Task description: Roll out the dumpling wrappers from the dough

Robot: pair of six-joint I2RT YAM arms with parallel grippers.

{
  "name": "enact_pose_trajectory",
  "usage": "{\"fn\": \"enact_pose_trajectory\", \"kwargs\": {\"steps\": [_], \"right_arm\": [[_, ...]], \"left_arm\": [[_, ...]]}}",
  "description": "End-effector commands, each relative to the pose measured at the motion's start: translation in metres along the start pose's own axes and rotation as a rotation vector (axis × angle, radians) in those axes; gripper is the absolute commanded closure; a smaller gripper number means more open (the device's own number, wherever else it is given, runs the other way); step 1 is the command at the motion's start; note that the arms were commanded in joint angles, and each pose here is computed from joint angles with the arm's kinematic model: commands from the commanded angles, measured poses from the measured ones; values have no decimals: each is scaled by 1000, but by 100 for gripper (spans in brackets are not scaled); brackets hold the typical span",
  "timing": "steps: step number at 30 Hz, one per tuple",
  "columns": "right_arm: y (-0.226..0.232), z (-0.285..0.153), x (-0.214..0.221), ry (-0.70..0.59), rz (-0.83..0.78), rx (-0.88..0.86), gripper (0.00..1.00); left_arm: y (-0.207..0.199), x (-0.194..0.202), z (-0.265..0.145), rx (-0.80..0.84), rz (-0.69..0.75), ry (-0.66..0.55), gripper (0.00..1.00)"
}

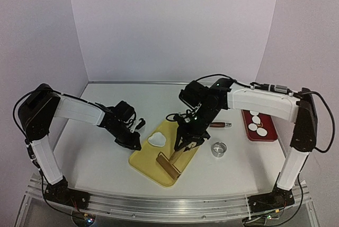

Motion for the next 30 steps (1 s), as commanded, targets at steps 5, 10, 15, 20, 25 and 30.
{"fn": "enact_pose_trajectory", "kwargs": {"steps": [5,10,15,20,25,30], "right_arm": [[-9,-50,-40,-210,257,-114,100],[-6,-42,-66,-218,358,-176,100],[-10,-24,-92,-213,487,-208,100],[-7,-17,-112,-251,562,-260,100],[-2,-12,-126,-270,589,-305,100],[-7,-1,-135,-268,630,-301,100]], "left_arm": [[-25,9,-35,118,-149,13,67],[-18,-17,-30,64,-159,26,66],[-12,-37,-20,42,-129,41,71],[-3,-35,-15,-6,-79,74,75],[-2,-34,-10,16,-31,83,75],[0,-36,2,35,0,103,78]]}}
Point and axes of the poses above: each gripper's point midway between its finger pads, its own z axis out along the fingers, its own y axis along the line the jaws close on, x = y × z, the point moved 4 cm from there along -z, back along the fingers, and after that the axes turned 4 degrees about z, right-handed, at the moved point
